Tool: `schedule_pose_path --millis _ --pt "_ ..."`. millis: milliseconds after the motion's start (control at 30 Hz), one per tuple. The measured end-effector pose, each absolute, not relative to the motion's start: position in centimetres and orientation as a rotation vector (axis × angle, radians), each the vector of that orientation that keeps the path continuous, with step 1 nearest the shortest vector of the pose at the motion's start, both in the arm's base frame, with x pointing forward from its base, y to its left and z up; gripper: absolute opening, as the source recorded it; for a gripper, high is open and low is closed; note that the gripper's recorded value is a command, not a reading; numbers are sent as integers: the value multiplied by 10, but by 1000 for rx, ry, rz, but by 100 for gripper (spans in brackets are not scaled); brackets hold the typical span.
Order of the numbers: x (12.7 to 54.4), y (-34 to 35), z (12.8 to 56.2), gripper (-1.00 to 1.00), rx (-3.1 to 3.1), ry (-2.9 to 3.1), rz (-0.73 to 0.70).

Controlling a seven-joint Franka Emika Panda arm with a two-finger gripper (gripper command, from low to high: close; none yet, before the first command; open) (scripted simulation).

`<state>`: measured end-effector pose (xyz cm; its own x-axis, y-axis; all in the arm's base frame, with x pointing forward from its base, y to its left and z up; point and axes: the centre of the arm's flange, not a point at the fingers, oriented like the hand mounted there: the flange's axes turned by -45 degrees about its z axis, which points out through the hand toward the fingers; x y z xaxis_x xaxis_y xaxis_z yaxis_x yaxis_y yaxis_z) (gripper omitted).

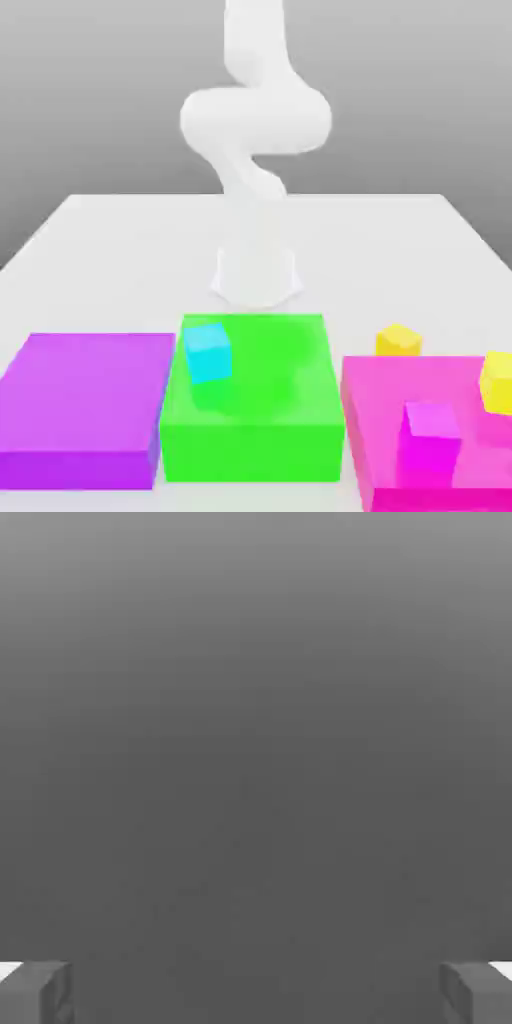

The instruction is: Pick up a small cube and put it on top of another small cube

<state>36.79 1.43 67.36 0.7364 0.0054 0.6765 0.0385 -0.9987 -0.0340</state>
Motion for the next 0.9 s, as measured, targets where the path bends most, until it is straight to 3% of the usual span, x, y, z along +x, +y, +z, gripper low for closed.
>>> schedule_pose_path --millis 233,433,633,900 --pt "405 74 561 0 -2887 -211 -849" --pt "402 133 464 0 -2900 -374 -628" --pt "369 187 371 0 -2920 -551 -419" --pt "291 228 263 0 -2949 -805 -170"
